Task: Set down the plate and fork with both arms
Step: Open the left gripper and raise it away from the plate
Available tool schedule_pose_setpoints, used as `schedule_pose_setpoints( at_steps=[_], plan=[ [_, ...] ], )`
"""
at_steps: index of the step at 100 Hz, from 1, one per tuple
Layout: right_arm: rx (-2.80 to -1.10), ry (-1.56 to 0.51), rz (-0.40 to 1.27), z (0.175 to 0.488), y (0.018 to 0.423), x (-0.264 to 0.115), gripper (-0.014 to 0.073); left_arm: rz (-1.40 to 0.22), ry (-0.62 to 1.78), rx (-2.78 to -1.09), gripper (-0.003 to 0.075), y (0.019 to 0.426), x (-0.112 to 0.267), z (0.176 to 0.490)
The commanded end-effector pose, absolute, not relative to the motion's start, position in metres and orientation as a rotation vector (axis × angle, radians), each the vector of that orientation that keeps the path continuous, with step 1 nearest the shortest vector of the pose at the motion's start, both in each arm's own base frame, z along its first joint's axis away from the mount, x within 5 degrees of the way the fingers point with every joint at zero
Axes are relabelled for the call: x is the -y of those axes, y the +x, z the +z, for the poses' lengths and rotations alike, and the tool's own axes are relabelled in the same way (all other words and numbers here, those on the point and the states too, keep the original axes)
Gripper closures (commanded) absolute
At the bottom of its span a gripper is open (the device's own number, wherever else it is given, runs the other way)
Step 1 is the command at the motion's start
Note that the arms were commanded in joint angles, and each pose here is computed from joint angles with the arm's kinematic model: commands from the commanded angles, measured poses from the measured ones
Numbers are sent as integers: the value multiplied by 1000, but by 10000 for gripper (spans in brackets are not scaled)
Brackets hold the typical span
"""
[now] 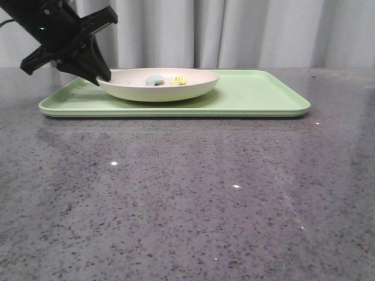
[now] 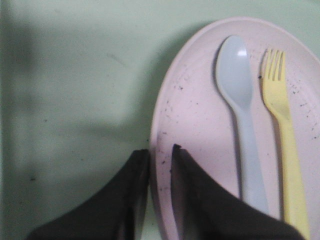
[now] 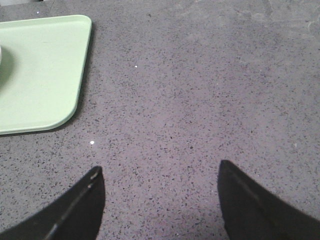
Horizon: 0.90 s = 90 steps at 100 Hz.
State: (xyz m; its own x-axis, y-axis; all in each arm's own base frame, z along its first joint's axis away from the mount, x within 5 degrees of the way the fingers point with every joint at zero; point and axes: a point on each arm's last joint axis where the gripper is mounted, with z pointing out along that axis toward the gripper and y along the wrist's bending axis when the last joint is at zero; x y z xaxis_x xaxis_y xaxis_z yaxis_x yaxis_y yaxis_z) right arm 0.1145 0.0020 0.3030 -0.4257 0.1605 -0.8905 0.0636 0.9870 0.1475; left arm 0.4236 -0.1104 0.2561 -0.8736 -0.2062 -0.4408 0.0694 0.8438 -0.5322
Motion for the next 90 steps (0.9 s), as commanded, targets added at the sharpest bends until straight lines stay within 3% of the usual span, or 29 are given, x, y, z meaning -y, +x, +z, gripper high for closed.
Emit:
schedule_pose_setpoints(
  at_steps=[1,10,27,51,75,90],
  plan=[
    [-1911,148,111,320,119,-2,106,-802,-99,-2400,430,420,113,294],
    [-1911,148,111,320,119,-2,106,-801,-101,-2400,358,420,112,294],
    [-1906,149,115,321,119,-2,106,-790,-91,-2384,366,418,111,300],
    [-1942,155,110,338,127,-2,106,-692,1,-2323,366,400,104,334],
    [-2007,74,145,369,150,-15,106,-550,71,-2233,366,358,89,367],
    [-2049,16,173,389,173,-27,106,-497,68,-2186,366,324,79,371]
  ],
)
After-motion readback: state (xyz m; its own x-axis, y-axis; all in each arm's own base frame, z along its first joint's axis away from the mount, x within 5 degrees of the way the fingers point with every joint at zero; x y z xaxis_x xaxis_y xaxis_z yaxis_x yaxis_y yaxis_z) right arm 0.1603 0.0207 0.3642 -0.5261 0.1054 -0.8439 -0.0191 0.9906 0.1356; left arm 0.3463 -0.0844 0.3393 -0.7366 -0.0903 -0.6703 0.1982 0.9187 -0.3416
